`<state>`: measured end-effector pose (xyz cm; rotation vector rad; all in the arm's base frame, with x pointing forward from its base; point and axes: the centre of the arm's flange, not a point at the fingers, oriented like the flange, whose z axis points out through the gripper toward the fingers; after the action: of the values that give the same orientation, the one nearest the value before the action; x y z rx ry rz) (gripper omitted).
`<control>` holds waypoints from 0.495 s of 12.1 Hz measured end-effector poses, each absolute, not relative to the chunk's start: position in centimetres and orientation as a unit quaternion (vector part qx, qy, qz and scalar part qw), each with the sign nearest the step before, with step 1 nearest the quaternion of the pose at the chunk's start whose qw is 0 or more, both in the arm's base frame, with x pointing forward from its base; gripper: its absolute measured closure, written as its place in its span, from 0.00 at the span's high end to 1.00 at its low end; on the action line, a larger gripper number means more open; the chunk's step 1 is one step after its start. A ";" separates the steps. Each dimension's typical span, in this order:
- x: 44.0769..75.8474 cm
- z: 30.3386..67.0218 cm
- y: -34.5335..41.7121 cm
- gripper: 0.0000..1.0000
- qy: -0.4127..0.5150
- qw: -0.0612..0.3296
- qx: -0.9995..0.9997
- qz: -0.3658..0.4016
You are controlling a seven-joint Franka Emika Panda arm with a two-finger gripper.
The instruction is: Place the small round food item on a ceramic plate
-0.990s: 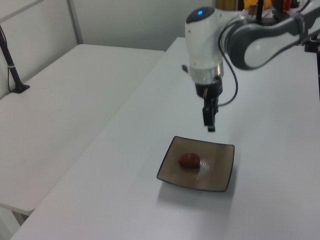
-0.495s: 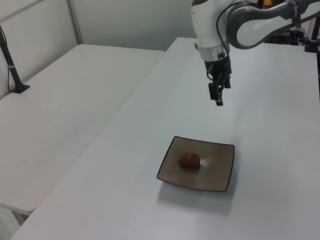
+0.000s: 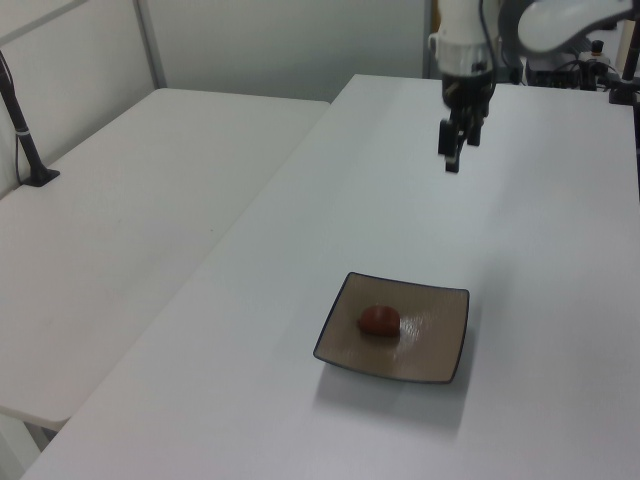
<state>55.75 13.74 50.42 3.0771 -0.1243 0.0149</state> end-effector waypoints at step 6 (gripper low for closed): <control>54.0 54.6 6.1 1.00 -0.071 0.002 0.998 -0.003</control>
<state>54.05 6.06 54.62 3.1289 -0.2212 -0.0092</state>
